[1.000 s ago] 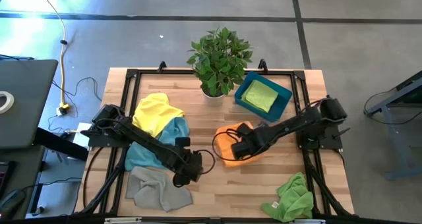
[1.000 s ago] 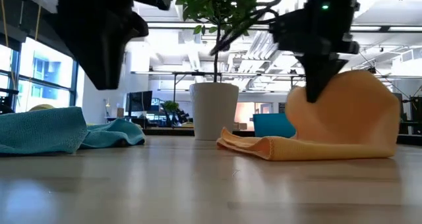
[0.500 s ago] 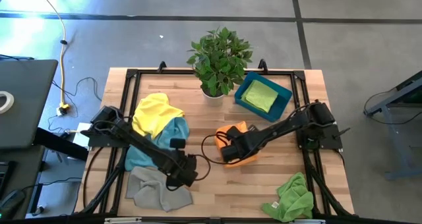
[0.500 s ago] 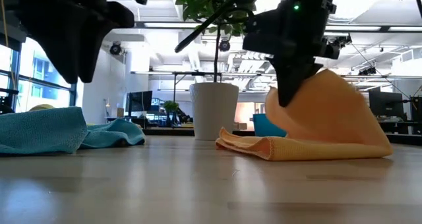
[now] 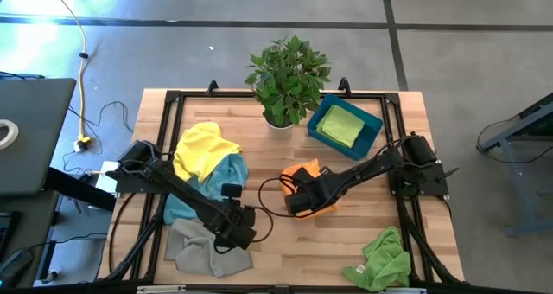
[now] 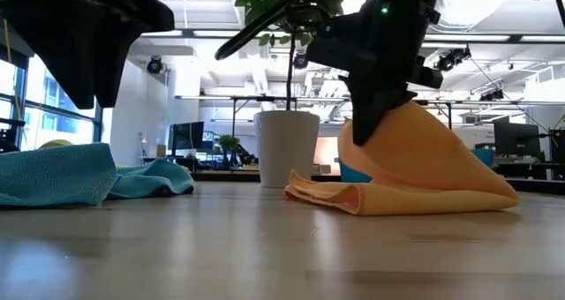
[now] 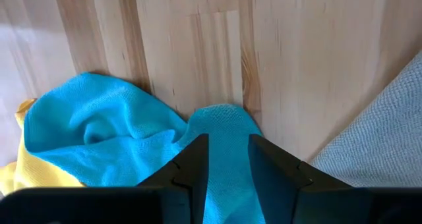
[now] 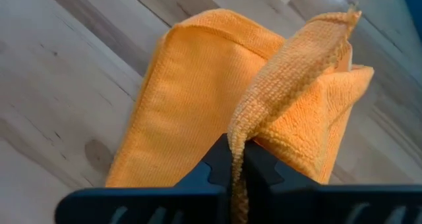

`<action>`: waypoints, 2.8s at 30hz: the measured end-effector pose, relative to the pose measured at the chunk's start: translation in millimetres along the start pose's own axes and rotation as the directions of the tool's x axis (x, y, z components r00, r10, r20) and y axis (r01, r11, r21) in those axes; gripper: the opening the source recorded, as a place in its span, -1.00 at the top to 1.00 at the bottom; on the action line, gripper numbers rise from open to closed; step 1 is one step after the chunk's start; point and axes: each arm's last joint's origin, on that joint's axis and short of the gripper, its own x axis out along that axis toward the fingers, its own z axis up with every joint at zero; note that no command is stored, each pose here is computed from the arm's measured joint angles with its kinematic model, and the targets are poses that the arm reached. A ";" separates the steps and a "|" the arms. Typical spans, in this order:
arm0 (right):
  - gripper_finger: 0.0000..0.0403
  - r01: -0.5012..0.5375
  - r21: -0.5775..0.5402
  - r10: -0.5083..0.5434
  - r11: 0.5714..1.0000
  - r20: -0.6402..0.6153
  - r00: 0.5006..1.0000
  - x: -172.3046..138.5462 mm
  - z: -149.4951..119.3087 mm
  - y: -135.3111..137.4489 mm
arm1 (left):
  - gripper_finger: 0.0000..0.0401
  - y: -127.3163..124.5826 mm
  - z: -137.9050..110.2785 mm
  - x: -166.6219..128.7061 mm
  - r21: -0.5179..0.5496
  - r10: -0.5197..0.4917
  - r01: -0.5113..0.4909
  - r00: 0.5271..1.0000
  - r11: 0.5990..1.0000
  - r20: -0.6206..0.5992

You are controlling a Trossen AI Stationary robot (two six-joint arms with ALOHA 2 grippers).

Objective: Fold microfiber towels
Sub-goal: Fold the orange towel

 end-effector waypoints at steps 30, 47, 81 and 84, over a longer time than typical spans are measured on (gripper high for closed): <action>0.43 0.060 -0.144 -0.071 0.988 -0.072 0.995 -1.7 -16.0 -2.6 | 0.51 -12.0 -6.4 -3.8 -0.016 0.000 0.001 1.000 1.000 0.013; 0.43 -0.245 -0.359 0.220 0.900 -0.112 0.969 -12.8 -32.1 30.1 | 0.51 -12.8 -6.6 -3.9 -0.037 0.001 0.000 1.000 0.999 0.017; 0.12 -0.073 -0.642 0.045 0.763 -0.060 0.997 12.3 -55.0 33.9 | 0.51 -12.8 -6.4 -4.1 -0.089 0.020 -0.017 0.999 0.996 0.030; 0.26 -0.072 -0.641 0.048 0.764 -0.055 0.997 11.6 -55.2 34.2 | 0.51 -12.8 -6.4 -4.1 -0.088 0.020 -0.017 0.999 0.996 0.030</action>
